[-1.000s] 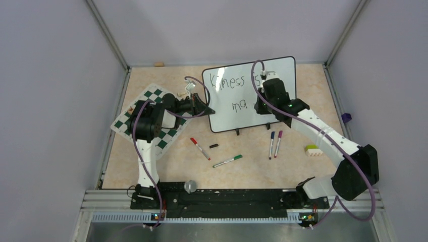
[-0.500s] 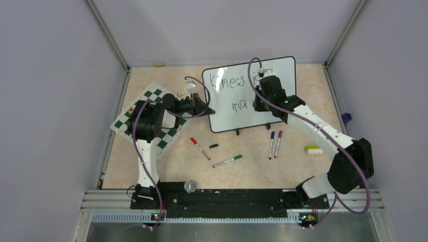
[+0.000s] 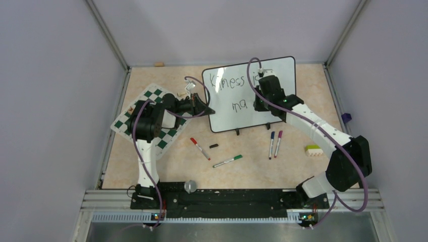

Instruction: Write a sentence on the whiteboard

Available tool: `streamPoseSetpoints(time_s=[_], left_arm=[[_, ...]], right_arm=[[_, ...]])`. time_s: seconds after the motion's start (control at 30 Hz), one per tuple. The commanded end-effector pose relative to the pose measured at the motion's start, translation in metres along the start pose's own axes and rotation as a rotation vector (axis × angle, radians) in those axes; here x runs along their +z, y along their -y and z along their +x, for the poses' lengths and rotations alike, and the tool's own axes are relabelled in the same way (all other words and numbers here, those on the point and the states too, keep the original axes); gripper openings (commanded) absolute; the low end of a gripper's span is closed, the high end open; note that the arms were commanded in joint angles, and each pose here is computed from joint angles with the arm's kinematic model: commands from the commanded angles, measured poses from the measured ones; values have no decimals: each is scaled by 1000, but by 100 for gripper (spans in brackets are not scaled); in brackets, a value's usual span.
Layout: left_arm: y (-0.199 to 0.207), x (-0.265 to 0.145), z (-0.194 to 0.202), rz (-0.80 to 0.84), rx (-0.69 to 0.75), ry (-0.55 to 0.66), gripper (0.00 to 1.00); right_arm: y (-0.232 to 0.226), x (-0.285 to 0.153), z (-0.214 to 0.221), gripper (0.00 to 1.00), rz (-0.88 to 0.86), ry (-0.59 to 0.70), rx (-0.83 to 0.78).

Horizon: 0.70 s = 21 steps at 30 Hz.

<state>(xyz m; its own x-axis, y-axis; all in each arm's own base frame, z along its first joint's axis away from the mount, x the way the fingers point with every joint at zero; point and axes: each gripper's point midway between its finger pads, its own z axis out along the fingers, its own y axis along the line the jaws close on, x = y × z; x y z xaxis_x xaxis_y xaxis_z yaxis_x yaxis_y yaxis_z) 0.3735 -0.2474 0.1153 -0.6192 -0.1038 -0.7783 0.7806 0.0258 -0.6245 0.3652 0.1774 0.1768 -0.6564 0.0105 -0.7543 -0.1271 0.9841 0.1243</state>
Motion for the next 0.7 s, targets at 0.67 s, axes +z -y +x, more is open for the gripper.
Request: streamPoseSetpoints(time_s=[0.67], left_arm=[[19,1,-21,61,260,8,0]], right_arm=[[-6,0,3,0,-48,-22,-19]])
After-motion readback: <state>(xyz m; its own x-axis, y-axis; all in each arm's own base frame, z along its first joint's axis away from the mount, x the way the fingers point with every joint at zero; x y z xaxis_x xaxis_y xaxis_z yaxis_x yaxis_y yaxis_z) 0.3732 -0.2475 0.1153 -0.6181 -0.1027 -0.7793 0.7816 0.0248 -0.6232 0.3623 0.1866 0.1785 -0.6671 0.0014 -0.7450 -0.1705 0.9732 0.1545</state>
